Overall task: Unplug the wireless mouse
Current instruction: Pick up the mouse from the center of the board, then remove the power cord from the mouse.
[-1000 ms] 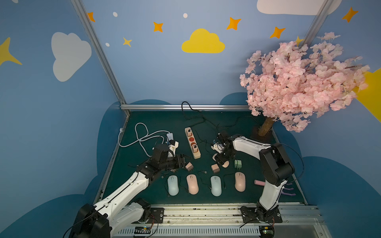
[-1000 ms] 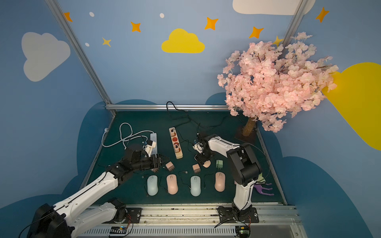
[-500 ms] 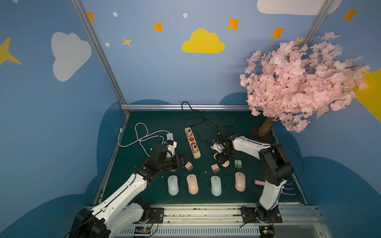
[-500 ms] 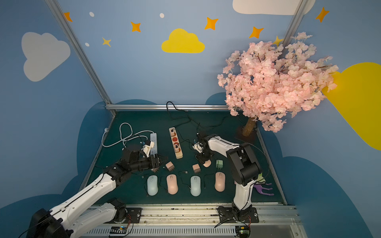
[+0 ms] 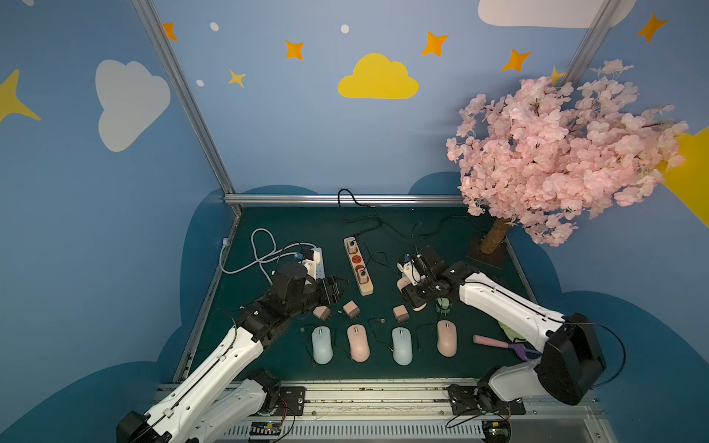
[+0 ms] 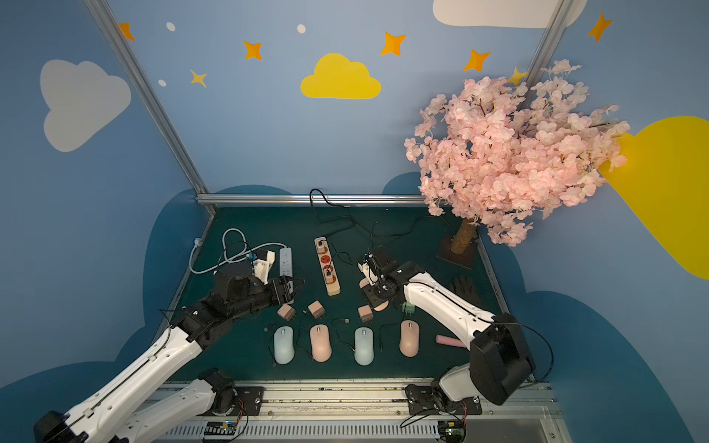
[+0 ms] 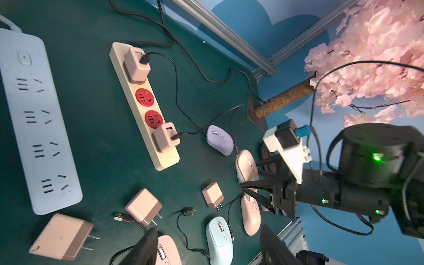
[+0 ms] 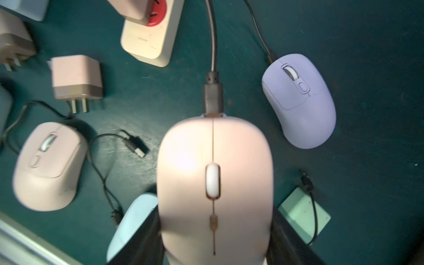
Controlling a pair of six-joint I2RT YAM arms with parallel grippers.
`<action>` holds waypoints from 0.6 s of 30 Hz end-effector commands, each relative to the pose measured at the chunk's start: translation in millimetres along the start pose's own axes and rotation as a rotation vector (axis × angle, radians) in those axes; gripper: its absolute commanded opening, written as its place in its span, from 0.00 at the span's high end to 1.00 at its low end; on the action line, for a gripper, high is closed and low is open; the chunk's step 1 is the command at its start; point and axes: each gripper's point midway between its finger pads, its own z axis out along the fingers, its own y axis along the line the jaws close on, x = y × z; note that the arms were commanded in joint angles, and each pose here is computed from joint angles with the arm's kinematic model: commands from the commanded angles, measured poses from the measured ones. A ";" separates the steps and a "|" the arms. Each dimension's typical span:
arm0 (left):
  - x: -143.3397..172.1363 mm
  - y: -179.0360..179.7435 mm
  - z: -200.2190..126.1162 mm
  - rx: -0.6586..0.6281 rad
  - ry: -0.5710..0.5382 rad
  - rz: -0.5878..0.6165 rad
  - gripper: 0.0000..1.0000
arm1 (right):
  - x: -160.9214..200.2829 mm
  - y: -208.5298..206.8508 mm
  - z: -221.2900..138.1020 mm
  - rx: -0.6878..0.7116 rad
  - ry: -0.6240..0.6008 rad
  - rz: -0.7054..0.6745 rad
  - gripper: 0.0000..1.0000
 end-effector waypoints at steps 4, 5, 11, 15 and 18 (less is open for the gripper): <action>2.8 -27.5 19.2 0.096 0.002 -0.045 0.33 | -4.3 27.7 -24.1 -0.136 -0.173 0.085 1.00; 5.0 -31.0 22.8 0.112 0.007 -0.051 0.34 | -5.3 34.5 -26.3 -0.179 -0.202 0.078 1.00; 13.9 -55.3 38.7 0.165 0.041 -0.015 0.35 | -2.1 45.8 -28.6 -0.261 -0.273 0.089 1.00; 22.0 -69.0 56.1 0.187 0.068 0.042 0.37 | -3.7 51.3 -32.8 -0.292 -0.287 0.061 1.00; 28.9 -77.1 72.8 0.185 0.095 0.082 0.37 | -5.2 53.2 -36.3 -0.302 -0.291 0.051 1.00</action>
